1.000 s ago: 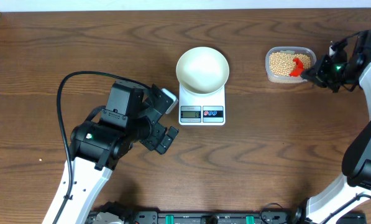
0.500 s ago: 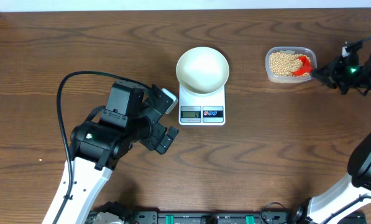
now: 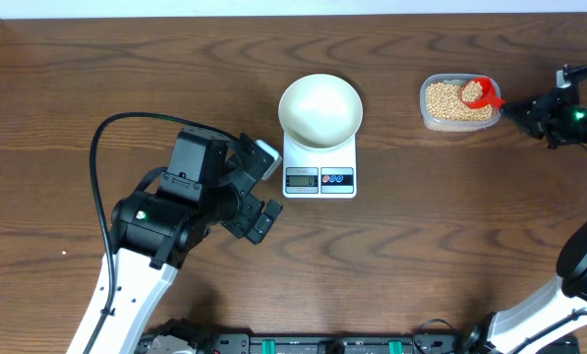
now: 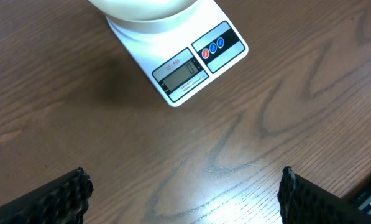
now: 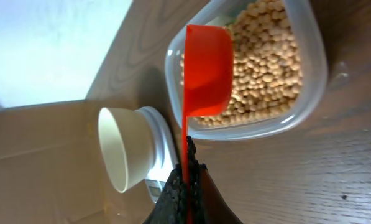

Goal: Scoop item into bowl and weigh 50g on scale
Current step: 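Lift the filled scoop out of the tub toward the bowl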

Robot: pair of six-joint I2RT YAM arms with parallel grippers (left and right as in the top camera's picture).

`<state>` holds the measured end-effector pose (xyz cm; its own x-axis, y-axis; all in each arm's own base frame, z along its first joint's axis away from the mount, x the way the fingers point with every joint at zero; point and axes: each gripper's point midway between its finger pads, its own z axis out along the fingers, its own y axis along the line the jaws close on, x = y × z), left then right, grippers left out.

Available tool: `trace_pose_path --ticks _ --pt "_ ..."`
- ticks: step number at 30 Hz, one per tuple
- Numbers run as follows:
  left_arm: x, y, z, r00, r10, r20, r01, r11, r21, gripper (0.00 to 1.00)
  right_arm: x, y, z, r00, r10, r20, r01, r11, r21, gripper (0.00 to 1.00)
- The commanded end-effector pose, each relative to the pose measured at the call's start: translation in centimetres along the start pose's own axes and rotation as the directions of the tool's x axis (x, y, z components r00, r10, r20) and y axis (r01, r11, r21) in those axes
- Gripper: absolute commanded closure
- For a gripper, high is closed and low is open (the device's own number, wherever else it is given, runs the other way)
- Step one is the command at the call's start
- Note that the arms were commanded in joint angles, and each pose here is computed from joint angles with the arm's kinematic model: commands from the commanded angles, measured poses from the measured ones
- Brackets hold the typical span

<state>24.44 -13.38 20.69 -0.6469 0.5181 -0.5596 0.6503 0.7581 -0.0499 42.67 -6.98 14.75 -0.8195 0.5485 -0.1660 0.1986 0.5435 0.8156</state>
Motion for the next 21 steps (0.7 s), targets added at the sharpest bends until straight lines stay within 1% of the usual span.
trace_pose_path --ticks 1,21 --pt "0.3 0.0 0.3 1.000 -0.009 -0.014 0.009 1.000 0.002 0.02 0.3 0.8 0.0 1.000 -0.020 -0.015 0.019 0.997 -0.074 0.99" --pt "0.3 0.0 0.3 1.000 -0.009 -0.014 0.009 1.000 0.002 0.02 1.2 3.3 0.1 0.997 -0.060 -0.043 0.050 0.977 -0.205 0.99"
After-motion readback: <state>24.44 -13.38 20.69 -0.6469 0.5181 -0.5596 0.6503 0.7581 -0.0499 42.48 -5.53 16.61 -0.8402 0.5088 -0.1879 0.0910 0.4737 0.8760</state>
